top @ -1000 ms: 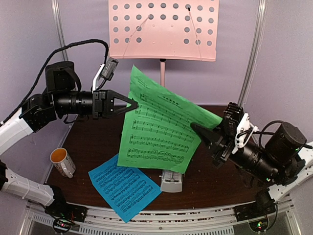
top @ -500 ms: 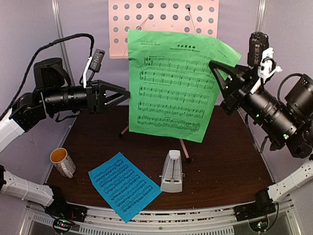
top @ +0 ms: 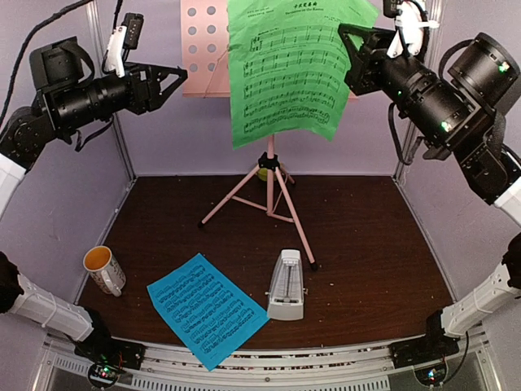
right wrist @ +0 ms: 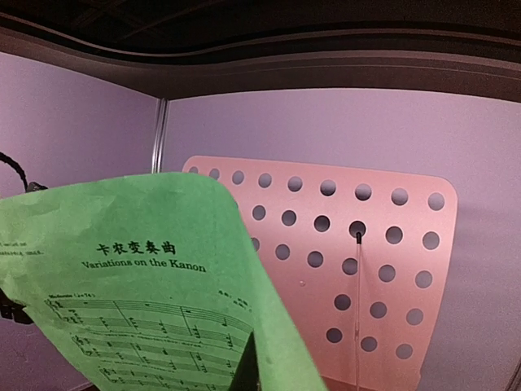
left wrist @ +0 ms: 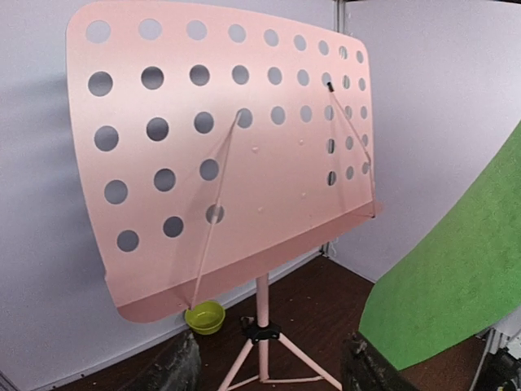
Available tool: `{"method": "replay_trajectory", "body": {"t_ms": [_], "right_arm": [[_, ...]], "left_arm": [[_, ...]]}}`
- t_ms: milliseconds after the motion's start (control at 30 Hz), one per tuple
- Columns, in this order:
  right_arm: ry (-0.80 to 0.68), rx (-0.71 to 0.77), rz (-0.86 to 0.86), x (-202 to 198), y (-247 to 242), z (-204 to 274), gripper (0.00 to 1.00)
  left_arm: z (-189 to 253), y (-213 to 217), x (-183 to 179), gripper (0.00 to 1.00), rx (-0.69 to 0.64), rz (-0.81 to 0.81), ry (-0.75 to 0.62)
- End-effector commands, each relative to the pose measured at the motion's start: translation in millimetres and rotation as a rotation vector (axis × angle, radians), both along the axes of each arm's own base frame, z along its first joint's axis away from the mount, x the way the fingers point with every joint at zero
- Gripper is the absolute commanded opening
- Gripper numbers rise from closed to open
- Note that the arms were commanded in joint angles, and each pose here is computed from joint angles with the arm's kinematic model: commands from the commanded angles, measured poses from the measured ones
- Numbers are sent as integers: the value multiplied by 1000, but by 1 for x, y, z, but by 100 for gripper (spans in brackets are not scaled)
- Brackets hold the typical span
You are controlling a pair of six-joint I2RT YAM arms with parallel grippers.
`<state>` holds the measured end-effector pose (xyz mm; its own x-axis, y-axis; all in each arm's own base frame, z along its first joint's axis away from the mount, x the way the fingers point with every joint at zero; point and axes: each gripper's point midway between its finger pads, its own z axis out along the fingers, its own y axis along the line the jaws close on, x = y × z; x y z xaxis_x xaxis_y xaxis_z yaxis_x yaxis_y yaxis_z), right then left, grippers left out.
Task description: Set up the instrument practice props
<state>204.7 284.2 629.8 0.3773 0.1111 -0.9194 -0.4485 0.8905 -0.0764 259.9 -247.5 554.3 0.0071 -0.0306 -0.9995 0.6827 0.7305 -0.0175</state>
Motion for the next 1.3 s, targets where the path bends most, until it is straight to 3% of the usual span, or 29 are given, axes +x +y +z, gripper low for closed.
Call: {"method": "replay_trajectory", "body": {"t_ms": [0,200,600,1000,1267], "right_arm": [[-37,17,-49,13,-6,27,0],[-87,-3,-160,32,-6,48,0],[-131,70,-323,67,-10,68,0],[-105,155,-443,95,-22,65,0],[-104,164,-456,96,-24,63,0]], "left_arm": [[12,-1,29,61,58,33,-65],[16,-24,59,61,168,2,-140],[25,-50,104,60,229,54,-245],[24,-51,128,48,239,115,-261],[23,-46,137,32,246,163,-263]]}}
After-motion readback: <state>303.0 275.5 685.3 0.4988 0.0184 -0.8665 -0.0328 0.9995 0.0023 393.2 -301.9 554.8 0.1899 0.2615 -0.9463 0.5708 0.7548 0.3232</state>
